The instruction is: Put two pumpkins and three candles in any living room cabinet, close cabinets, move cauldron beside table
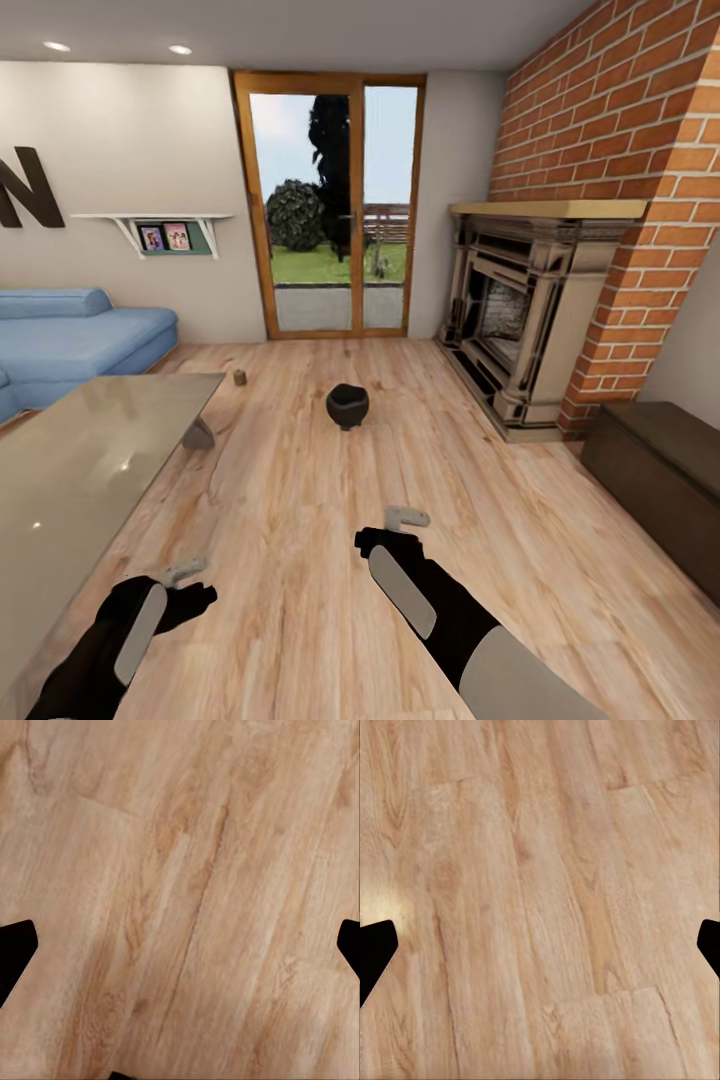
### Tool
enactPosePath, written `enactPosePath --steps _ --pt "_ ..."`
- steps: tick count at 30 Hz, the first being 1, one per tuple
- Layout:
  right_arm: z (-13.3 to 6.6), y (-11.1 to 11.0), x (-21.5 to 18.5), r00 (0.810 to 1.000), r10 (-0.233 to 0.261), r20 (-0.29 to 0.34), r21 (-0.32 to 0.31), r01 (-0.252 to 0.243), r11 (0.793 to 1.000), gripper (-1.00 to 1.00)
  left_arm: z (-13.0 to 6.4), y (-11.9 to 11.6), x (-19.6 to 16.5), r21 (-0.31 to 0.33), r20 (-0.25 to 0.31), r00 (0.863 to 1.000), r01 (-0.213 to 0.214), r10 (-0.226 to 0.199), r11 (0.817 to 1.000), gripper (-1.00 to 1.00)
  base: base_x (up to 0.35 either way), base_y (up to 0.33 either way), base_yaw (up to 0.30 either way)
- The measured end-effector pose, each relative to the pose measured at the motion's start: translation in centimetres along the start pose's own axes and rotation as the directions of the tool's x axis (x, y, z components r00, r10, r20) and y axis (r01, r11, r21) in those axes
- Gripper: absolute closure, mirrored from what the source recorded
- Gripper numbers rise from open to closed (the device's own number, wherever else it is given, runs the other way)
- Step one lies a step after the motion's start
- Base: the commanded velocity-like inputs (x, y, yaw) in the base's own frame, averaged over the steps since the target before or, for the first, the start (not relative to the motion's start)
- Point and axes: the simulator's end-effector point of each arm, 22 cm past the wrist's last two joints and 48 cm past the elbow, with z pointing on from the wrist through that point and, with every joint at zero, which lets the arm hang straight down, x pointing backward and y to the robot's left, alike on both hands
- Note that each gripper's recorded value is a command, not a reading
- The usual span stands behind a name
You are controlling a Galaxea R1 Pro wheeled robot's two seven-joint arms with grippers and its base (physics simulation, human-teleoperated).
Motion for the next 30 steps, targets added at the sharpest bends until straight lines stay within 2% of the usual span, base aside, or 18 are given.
enactPosePath --steps 6,9,15,17,19,22,24,30 --pt "0.6 -0.9 2.1 1.000 0.002 -0.029 0.023 -0.001 1.000 -1.00 1.4 2.0 1.4 -0.047 -0.012 1.000 -0.010 0.009 0.999 -1.00 0.270 0.196 -0.002" --pt "1.4 -2.3 6.7 0.997 0.030 -0.076 0.055 -0.026 0.998 -1.00 2.5 4.1 1.8 -0.087 0.012 1.000 0.000 0.001 0.996 -1.00 0.229 0.155 0.049" --pt "2.1 -4.7 13.5 0.992 0.065 -0.108 0.116 -0.052 0.992 -1.00 4.8 6.3 5.2 -0.136 -0.004 1.000 0.014 -0.015 0.991 -1.00 0.216 0.138 0.073" --pt "2.2 -5.9 15.6 0.993 0.068 -0.097 0.144 -0.054 0.988 -1.00 5.2 6.3 5.8 -0.142 -0.002 1.000 0.003 -0.004 0.990 -1.00 0.200 0.096 0.033" --pt "2.4 -7.0 17.1 0.995 0.055 -0.087 0.171 -0.040 0.985 -1.00 5.5 6.0 6.2 -0.143 -0.004 1.000 -0.026 0.026 0.989 -1.00 0.189 0.051 0.017" --pt "2.6 -8.5 18.7 0.996 0.026 -0.081 0.203 -0.009 0.979 -1.00 5.8 4.8 6.9 -0.135 -0.012 0.995 -0.098 0.097 0.986 -1.00 0.192 0.022 0.006" --pt "2.8 -9.2 19.3 0.997 0.020 -0.076 0.220 -0.003 0.976 -1.00 5.9 4.3 7.1 -0.131 -0.015 0.992 -0.124 0.123 0.984 -1.00 0.226 0.061 0.001" --pt "3.0 -10.7 20.5 0.997 0.020 -0.071 0.255 -0.002 0.967 -1.00 6.0 3.9 7.3 -0.126 -0.017 0.990 -0.138 0.137 0.982 -1.00 0.288 0.068 0.000"
